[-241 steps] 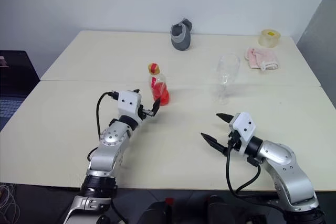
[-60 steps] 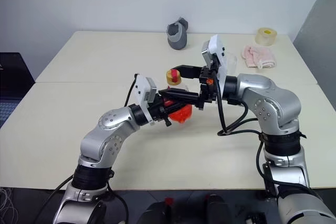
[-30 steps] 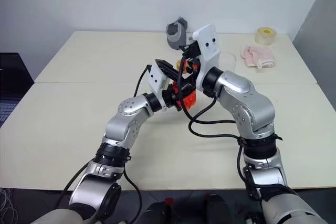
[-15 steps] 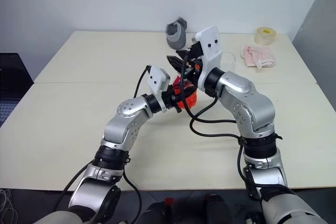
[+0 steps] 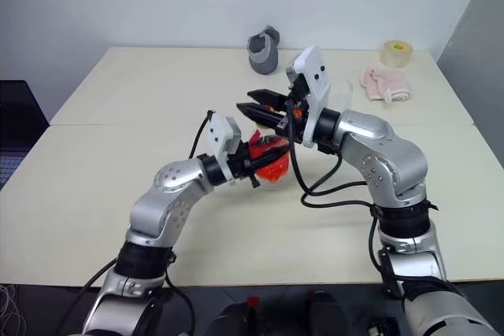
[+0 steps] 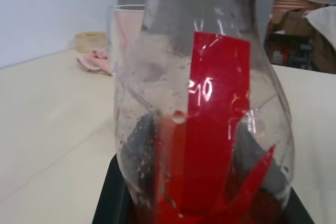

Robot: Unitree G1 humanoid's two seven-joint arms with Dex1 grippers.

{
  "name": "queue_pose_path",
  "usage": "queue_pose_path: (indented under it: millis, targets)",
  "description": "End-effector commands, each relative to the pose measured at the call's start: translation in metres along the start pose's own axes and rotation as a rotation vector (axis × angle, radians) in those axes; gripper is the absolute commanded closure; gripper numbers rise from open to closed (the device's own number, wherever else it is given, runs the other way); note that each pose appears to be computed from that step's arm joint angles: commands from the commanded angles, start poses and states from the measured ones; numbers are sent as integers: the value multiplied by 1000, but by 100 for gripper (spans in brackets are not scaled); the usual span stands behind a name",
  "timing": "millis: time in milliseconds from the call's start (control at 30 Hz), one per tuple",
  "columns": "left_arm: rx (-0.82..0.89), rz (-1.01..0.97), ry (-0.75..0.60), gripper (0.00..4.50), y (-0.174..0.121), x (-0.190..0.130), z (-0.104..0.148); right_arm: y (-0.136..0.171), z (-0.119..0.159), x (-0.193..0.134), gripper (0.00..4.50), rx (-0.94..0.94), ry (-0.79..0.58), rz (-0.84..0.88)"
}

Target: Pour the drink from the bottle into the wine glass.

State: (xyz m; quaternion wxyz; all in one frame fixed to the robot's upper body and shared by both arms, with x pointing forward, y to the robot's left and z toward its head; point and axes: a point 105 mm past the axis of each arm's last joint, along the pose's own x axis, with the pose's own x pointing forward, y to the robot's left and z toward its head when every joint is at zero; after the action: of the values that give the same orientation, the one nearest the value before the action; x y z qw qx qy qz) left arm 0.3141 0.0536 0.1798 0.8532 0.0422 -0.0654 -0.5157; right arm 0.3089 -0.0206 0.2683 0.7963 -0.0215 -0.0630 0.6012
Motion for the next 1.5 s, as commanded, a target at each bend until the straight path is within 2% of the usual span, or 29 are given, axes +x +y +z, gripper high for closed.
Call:
queue_pose_path:
  millis: [33, 167, 333, 467, 633, 667, 800, 900, 1033, 1233, 1500]
  targets:
    - [32, -86, -59, 337, -23, -10, 25, 18, 14, 3, 328, -69, -14, 205]
    - [23, -93, -42, 337, -32, -24, 28, 22, 11, 4, 328, -93, 13, 301]
    - [29, -54, -6, 337, -28, -32, 22, 17, 7, 2, 328, -81, 21, 316]
    - [26, -12, 15, 337, -22, -35, 19, 11, 6, -8, 194, -63, 31, 284]
    - [10, 79, 52, 337, -4, -47, 10, 2, 0, -38, 18, -57, 80, 175]
    - [5, 99, 57, 337, -1, -49, 7, 3, 0, -43, 6, -57, 85, 151]
    - [-4, 146, 76, 337, 10, -50, -5, 1, 5, -50, 6, -72, 66, 21]
    - [9, 165, 56, 337, 22, -35, -7, -7, 12, -42, 6, -76, -20, -126]
    - [43, 174, 13, 337, 41, -13, -3, -17, 9, -25, 6, -94, -71, -268]
    - [80, 139, -39, 337, 50, 11, 10, -32, 9, -11, 6, -106, -103, -359]
    - [80, 121, -51, 337, 49, 17, 8, -39, 13, 1, 6, -116, -129, -370]
